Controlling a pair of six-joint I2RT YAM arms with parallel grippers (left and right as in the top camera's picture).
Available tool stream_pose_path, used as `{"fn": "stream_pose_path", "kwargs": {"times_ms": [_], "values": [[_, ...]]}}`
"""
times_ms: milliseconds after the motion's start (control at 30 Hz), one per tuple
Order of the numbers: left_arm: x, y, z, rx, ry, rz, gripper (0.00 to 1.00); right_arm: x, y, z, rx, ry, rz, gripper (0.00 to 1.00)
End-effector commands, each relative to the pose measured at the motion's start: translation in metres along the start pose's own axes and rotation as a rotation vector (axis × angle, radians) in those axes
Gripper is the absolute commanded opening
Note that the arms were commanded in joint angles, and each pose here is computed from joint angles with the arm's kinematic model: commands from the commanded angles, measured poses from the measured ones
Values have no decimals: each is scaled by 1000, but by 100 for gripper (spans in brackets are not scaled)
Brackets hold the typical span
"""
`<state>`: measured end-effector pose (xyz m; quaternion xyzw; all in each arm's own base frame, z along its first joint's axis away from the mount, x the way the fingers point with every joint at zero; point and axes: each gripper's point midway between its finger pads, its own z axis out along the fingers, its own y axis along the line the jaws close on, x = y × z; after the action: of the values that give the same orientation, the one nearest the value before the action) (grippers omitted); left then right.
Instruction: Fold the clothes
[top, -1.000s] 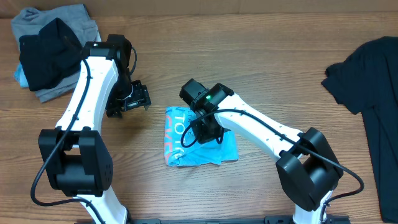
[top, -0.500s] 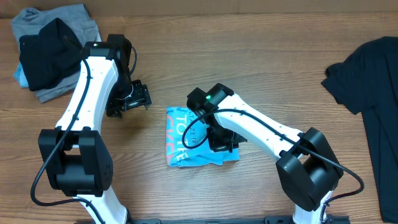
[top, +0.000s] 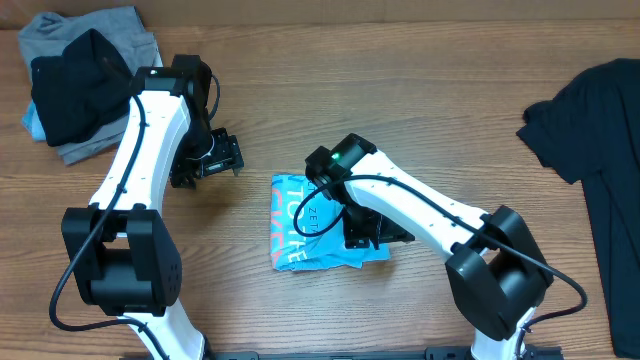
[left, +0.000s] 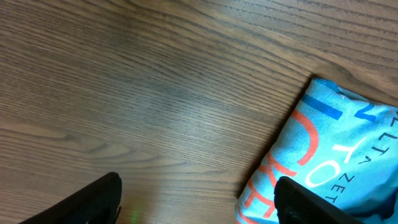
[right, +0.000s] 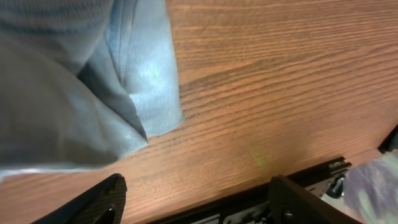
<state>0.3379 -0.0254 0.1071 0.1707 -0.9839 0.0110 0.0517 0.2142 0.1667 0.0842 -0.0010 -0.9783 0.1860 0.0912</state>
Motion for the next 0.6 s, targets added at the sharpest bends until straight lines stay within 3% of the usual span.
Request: {"fn": "stream_pose_path", "kwargs": {"times_ms": [0,167,300,433,567], "values": [[1,-2,-7,10,-23,0,82,-12,-4,-45,-121,-148,69,78],[1,-3,-7,12,-27,4,82,-19,41,-84,-416,-214,-79,84],[2,-4,-7,17,-21,4,82,-25,72,-89,-551,-233,-130,81],[2,-4,-7,16,-20,4,82,-31,80,-72,-558,-240,-125,60],[2,-4,-7,17,-20,4,82,-34,77,-34,-534,-203,-95,22]]}}
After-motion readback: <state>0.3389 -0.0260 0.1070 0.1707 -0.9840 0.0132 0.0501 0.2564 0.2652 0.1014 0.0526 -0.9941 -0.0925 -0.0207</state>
